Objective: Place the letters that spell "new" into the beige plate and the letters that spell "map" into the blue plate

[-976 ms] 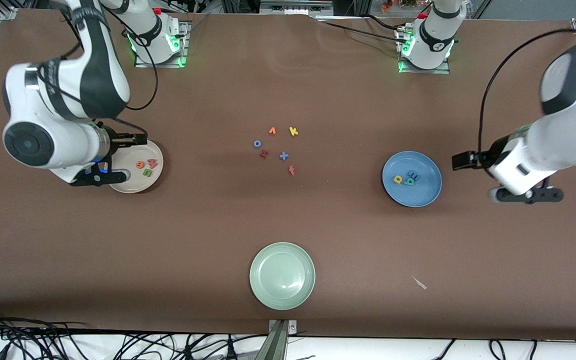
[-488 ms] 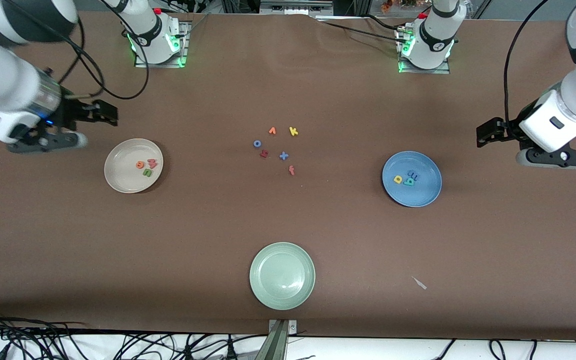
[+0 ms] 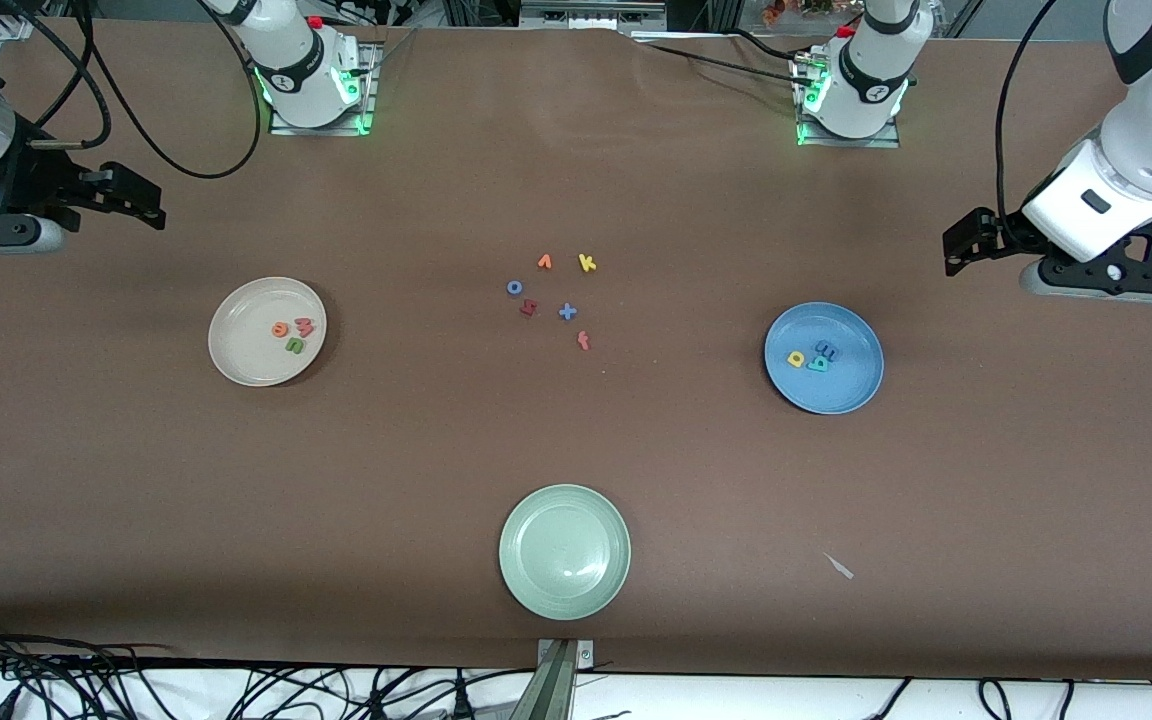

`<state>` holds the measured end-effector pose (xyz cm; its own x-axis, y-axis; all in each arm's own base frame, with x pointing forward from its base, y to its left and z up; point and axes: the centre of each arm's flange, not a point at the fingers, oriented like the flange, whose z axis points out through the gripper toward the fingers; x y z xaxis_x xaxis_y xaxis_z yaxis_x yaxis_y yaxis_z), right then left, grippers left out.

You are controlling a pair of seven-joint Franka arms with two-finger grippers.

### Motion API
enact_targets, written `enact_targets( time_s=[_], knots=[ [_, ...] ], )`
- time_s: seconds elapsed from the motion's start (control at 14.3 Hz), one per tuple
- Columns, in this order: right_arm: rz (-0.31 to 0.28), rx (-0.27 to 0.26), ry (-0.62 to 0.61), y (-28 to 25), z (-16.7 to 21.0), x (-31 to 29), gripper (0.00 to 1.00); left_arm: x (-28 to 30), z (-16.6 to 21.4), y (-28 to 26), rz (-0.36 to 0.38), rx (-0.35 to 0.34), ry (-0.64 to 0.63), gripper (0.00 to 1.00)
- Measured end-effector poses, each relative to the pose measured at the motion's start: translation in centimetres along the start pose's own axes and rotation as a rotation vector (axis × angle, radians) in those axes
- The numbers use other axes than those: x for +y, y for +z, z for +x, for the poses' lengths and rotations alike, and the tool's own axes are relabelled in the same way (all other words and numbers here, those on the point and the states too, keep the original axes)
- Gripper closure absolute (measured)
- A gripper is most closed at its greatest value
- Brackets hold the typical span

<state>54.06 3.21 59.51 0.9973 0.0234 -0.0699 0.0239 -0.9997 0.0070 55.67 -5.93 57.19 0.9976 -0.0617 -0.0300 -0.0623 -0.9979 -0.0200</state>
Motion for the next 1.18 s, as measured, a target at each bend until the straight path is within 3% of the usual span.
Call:
enact_targets(
  time_s=[0.35, 1.18],
  knots=[
    [0.002, 0.047, 0.028, -1.4, -0.5, 1.5, 0.00, -0.1, -0.5, -0.7, 0.002, -0.044, -0.001, 0.00],
    [0.002, 0.041, 0.022, -1.1, -0.3, 1.1, 0.00, -0.2, 0.8, -1.8, -0.002, -0.017, 0.012, 0.00]
  ],
)
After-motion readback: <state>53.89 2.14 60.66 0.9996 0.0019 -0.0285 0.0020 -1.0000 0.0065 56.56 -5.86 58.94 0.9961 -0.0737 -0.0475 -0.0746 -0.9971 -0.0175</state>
